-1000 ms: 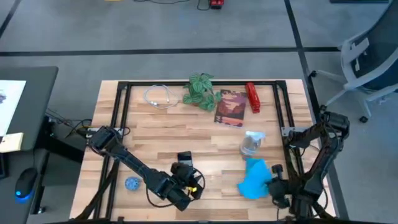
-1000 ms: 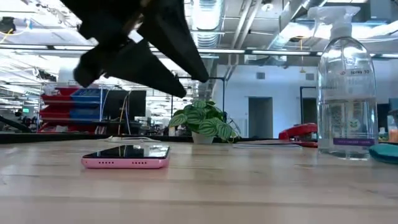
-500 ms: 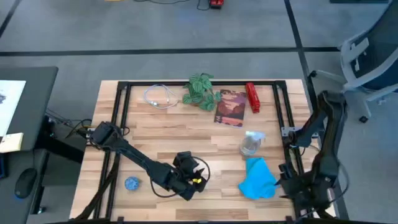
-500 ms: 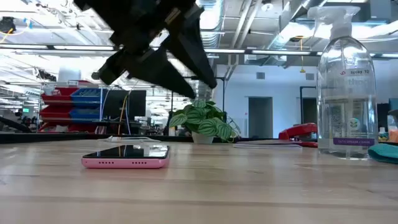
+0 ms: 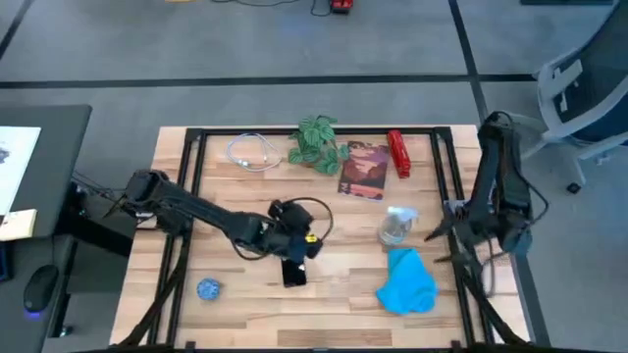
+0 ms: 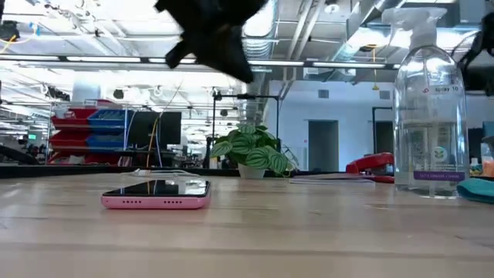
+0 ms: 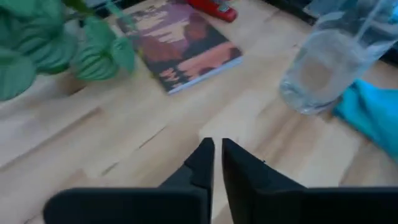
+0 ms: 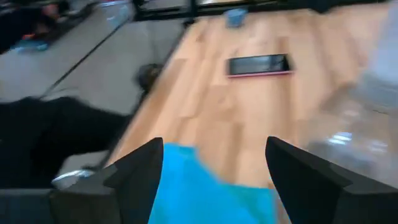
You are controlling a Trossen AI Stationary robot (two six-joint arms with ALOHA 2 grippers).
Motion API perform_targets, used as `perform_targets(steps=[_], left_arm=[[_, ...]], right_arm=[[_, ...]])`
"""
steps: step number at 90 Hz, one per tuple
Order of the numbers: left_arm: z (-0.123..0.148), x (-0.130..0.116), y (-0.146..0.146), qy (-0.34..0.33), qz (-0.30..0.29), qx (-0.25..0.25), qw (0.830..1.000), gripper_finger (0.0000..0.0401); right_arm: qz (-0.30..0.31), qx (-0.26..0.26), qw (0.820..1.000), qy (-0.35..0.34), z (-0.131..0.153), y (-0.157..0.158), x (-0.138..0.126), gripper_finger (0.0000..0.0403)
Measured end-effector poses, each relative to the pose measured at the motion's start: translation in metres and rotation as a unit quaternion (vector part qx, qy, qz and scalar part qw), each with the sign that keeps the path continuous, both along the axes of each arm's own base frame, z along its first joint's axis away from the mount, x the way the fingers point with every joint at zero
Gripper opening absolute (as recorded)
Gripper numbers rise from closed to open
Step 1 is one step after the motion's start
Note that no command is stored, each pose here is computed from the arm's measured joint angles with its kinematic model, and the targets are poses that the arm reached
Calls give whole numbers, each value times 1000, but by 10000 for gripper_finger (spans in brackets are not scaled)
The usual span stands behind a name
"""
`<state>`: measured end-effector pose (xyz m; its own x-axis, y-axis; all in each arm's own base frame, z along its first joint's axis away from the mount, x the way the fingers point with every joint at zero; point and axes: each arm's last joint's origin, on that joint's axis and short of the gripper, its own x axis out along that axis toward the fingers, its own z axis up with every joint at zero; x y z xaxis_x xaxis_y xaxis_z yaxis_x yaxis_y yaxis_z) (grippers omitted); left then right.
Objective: Apply microfiber cloth
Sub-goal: Move the transparent spray bottle to the center of the table
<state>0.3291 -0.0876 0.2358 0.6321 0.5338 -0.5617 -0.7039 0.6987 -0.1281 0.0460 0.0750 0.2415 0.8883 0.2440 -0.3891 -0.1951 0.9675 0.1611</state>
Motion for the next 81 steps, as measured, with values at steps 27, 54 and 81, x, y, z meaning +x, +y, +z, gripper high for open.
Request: perform_targets(steps=[27, 54, 81], left_arm=[[-37, -58, 5, -145, -10, -62, 987, 5], [-52, -63, 5, -158, -21, -59, 986, 9], [-47, -62, 2, -164, -34, -26, 986, 73]], right_arm=[[-131, -53, 988, -57, -1, -14, 12, 269], [-138, -46, 986, -81, 14, -10, 31, 268], [-170, -80, 981, -55, 12, -14, 66, 208]])
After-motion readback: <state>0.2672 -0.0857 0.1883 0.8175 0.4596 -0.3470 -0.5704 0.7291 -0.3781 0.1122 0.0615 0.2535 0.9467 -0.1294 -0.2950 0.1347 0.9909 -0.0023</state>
